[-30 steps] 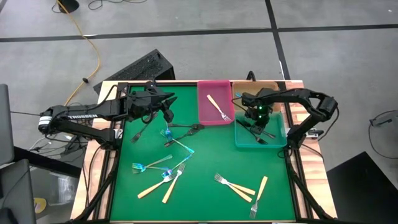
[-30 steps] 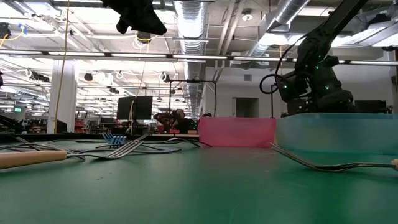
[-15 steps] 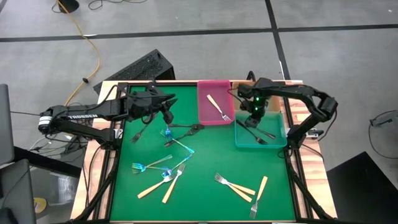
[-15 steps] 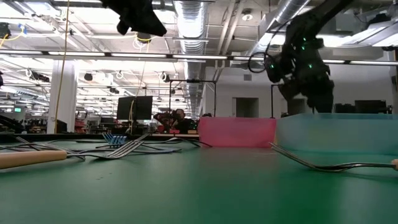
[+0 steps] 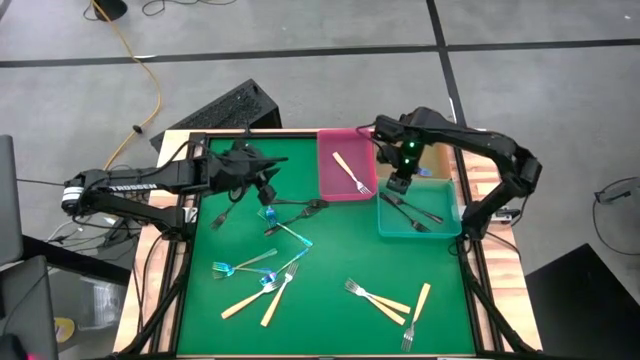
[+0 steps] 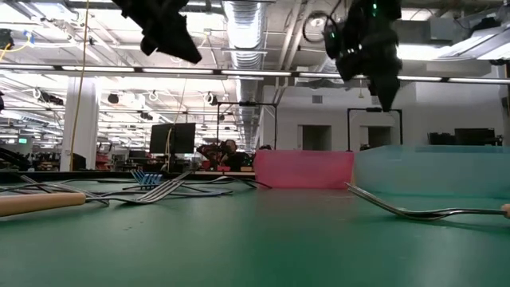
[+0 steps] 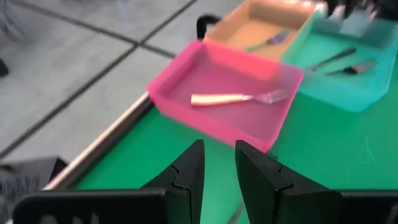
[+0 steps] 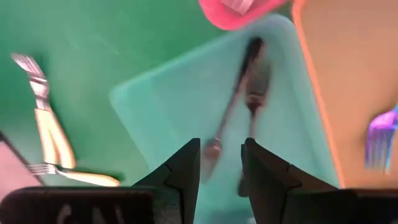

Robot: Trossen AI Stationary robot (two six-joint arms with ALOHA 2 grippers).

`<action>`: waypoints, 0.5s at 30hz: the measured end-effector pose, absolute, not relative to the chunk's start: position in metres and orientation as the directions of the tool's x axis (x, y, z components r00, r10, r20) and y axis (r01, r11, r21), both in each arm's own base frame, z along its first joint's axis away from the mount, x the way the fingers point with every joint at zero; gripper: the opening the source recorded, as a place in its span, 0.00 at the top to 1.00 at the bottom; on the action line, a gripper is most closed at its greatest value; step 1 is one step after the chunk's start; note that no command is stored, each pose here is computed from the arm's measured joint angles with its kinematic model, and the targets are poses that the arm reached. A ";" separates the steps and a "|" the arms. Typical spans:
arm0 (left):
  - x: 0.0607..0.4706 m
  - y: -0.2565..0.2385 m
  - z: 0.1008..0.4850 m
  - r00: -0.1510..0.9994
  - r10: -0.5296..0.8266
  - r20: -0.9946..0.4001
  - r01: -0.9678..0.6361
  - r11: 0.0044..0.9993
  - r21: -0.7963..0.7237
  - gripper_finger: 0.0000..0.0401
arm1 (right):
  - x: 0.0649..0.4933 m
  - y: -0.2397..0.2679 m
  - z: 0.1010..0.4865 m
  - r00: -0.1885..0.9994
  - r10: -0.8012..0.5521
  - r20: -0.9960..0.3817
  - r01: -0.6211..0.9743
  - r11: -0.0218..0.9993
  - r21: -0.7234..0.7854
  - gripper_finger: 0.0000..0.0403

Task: Sort silverware by color (type)
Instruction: Put the yellow fork into the pink bin

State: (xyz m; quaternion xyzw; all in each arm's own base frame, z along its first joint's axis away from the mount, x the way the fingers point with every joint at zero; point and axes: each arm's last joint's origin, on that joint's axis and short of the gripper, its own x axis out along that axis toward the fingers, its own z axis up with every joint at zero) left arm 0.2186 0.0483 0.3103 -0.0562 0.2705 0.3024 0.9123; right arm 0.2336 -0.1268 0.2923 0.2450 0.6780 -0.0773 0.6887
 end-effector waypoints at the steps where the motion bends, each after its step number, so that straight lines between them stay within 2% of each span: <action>1: 0.218 0.048 0.309 0.660 0.521 -0.541 -0.590 0.806 0.057 0.81 | 0.237 -0.122 0.295 0.078 0.231 -0.970 0.437 0.866 0.241 0.66; 10: 0.215 0.047 0.305 0.648 0.483 -0.589 -0.567 0.822 0.050 0.81 | 0.257 -0.034 0.311 0.079 0.247 -0.966 0.418 0.871 0.257 0.66; 15: 0.215 0.047 0.305 0.648 0.482 -0.590 -0.564 0.824 0.055 0.81 | 0.258 0.027 0.312 0.044 0.173 -0.984 0.447 0.878 0.174 0.66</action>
